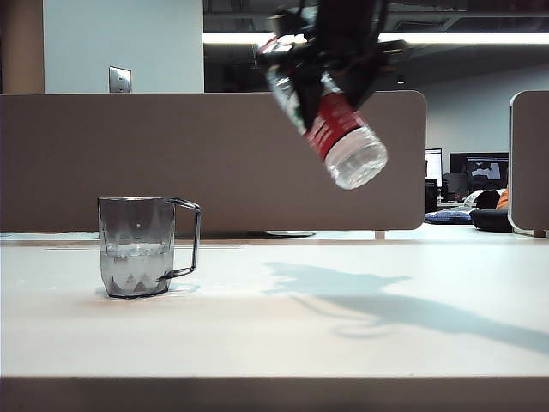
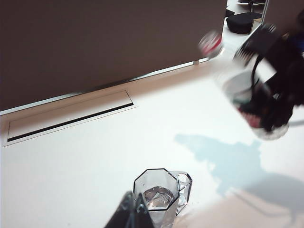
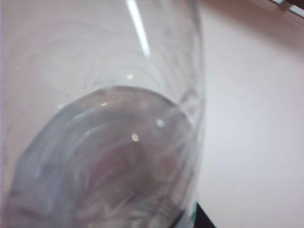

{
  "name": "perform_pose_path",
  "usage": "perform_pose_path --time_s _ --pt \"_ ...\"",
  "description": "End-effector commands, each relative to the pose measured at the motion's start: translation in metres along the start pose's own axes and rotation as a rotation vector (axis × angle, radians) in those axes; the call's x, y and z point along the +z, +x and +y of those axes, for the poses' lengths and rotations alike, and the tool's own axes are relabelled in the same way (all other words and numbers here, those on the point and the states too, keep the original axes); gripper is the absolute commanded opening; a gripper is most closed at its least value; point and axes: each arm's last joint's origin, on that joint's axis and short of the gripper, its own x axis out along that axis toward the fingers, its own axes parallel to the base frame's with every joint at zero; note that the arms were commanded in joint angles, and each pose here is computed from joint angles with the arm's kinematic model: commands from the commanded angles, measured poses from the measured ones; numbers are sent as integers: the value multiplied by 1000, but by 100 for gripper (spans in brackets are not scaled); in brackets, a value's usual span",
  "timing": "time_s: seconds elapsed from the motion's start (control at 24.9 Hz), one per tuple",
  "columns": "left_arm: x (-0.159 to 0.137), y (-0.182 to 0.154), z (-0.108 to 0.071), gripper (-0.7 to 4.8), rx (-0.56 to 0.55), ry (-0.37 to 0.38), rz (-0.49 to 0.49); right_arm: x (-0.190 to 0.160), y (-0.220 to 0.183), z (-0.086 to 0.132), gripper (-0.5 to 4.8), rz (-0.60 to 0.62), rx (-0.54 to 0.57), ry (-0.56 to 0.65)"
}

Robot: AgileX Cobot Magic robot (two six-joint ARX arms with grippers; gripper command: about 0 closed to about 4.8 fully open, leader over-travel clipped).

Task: Pick up the mineral water bottle on the table and pour water into the mug until it's half full.

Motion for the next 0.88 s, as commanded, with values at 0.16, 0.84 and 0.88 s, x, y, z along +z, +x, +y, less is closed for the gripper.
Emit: perform_pose_path --time_s 0.16,0.84,0.88 --pt "2 -1 0 -5 5 3 -12 -16 -25 -22 260 -146 31 113" --pt "-5 0 0 -5 0 5 53 -162 44 -1 261 -542 66 375" --pt "-5 0 0 -5 0 5 53 -165 51 0 261 -530 61 374"
